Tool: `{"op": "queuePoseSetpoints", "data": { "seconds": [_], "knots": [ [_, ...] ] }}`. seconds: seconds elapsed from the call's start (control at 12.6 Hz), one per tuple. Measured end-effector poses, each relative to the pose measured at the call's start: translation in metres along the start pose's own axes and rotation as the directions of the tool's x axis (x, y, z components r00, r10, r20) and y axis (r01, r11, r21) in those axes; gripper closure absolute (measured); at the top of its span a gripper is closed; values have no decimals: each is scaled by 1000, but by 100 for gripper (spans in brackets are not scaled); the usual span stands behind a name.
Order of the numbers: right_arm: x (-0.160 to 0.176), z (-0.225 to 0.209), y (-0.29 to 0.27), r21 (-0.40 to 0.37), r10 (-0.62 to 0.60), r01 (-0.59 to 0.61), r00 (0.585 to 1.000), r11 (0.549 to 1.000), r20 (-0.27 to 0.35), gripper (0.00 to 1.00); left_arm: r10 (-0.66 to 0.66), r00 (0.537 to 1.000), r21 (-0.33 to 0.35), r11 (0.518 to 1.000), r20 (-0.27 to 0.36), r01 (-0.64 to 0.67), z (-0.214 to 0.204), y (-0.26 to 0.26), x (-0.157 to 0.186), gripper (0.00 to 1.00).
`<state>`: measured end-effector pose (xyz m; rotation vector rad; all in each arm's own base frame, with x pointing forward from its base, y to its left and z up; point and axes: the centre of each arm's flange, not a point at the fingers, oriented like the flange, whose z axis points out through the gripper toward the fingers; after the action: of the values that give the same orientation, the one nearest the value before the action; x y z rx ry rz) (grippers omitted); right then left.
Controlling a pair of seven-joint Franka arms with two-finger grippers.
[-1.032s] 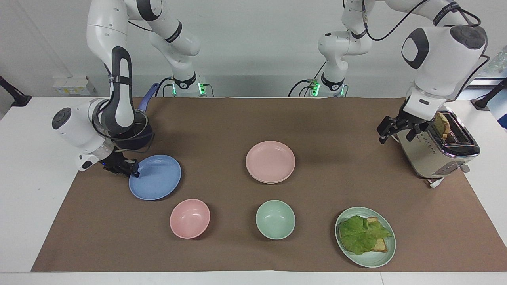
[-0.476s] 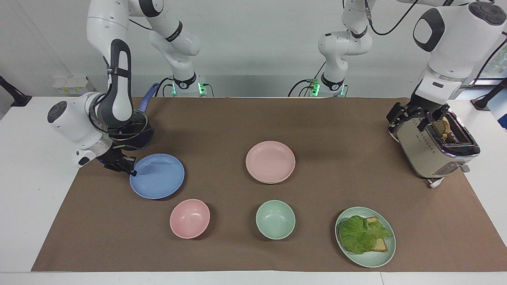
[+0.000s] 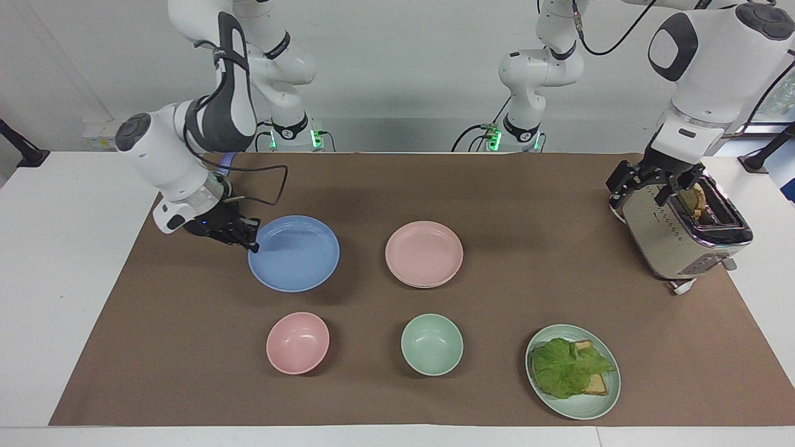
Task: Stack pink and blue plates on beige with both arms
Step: 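Carry the blue plate with the right gripper onto the pink plate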
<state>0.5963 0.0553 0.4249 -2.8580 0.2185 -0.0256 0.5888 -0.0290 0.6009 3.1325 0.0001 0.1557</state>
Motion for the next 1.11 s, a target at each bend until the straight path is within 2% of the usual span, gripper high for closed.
{"op": "queuePoseSetpoints", "data": {
  "seconds": [0.16, 0.48, 0.63, 0.95, 1.11],
  "knots": [
    [-18, 23, -72, 6, 73, -73, 997, 997, -8, 95, 0, 1000, 0, 1000, 1, 0, 0, 0, 0, 0],
    [-61, 66, -165, 10, 174, -174, 985, 985, 12, 95, 0, 1000, 0, 1000, 1, 0, 0, 0, 0, 0],
    [-74, 81, -179, 9, 184, -185, 983, 983, 15, 95, 0, 1000, 0, 1000, 1, 0, 0, 0, 0, 0],
    [-90, 130, -183, 22, 182, -182, 983, 983, -17, 95, 0, 1000, 0, 1000, 2, 0, 0, 0, 0, 0],
    [-96, 149, -190, 31, 183, -182, 983, 983, -8, 95, 0, 1000, 0, 1000, 2, 0, 0, 0, 0, 0]
  ]
}}
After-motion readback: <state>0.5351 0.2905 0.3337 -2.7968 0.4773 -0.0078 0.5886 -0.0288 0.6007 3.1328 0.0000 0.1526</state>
